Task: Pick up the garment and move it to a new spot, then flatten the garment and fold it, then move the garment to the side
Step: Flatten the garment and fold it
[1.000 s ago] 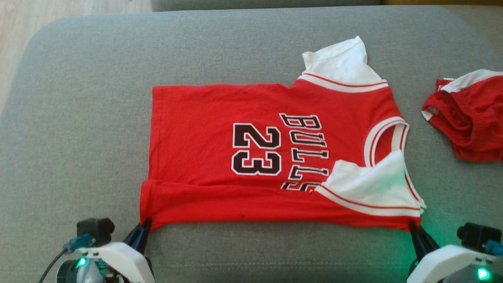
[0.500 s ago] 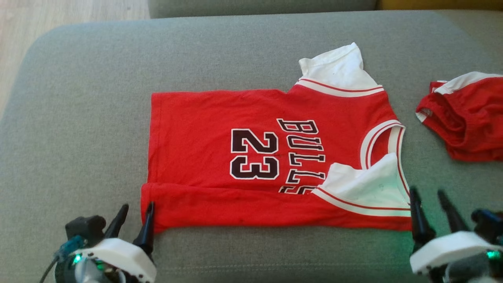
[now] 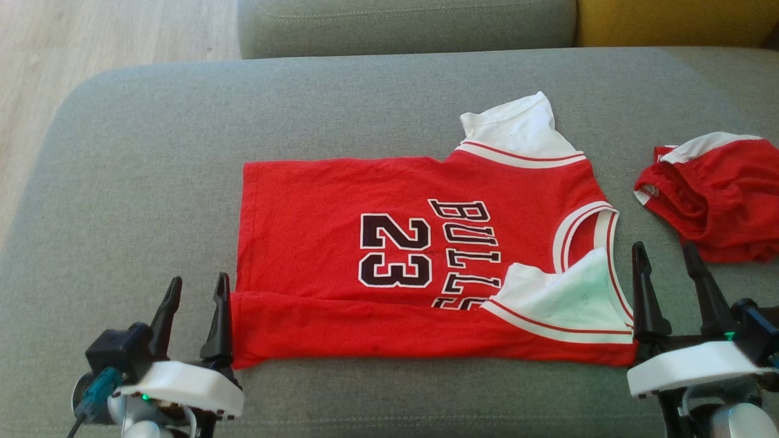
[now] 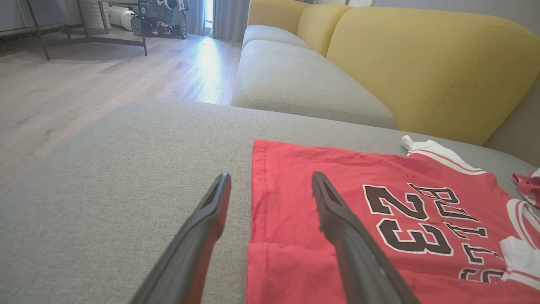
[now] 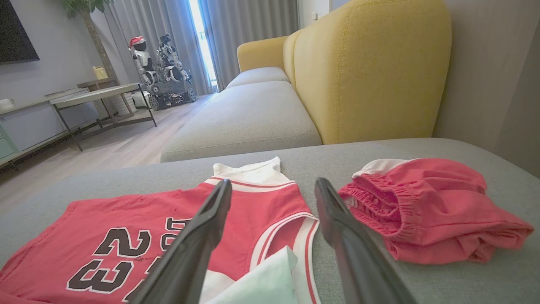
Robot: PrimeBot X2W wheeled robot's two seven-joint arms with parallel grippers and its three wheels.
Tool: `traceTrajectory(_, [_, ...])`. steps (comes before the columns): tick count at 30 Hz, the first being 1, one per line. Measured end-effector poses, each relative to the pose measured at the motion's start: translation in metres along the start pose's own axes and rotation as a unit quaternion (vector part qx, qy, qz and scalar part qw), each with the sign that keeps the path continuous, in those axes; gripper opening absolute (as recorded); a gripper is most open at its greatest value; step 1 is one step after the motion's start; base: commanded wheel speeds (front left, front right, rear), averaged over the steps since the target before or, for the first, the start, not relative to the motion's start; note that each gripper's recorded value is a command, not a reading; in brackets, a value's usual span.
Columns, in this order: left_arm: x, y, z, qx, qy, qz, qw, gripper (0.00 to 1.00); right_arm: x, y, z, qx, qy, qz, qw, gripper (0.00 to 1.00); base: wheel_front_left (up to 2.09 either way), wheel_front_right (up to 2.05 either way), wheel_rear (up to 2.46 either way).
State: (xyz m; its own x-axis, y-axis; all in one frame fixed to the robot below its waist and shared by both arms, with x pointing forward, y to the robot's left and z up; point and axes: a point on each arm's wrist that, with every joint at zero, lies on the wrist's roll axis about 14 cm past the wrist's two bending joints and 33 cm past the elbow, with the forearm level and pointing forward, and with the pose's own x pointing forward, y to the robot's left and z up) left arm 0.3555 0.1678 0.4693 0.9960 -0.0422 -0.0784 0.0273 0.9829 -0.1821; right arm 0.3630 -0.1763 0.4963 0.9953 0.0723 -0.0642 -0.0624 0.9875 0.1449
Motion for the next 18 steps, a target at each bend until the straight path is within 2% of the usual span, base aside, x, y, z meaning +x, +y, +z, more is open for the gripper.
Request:
traceTrajectory(7, [0.000,0.000,0.000,0.006,0.000,-0.002,1.000,1.00,0.000,0.000,0.001,0.000,-0.001,0.000,1.000,1.00,0.00,0.00,0.00])
traceTrajectory(12, [0.007,-0.012,-0.001,0.004,0.003,-0.028,1.000,1.00,0.004,0.001,-0.004,0.000,0.008,0.002,1.000,1.00,0.00,0.00,0.00])
traceTrajectory(17, [0.043,-0.021,0.010,0.011,-0.002,-0.055,0.998,1.00,0.013,0.003,-0.012,0.002,0.019,0.006,1.000,1.00,0.00,0.00,0.00])
traceTrajectory(18, [0.068,-0.028,0.021,0.014,-0.013,-0.072,0.997,1.00,0.021,0.006,-0.014,0.002,0.022,0.010,1.000,1.00,0.00,0.00,0.00])
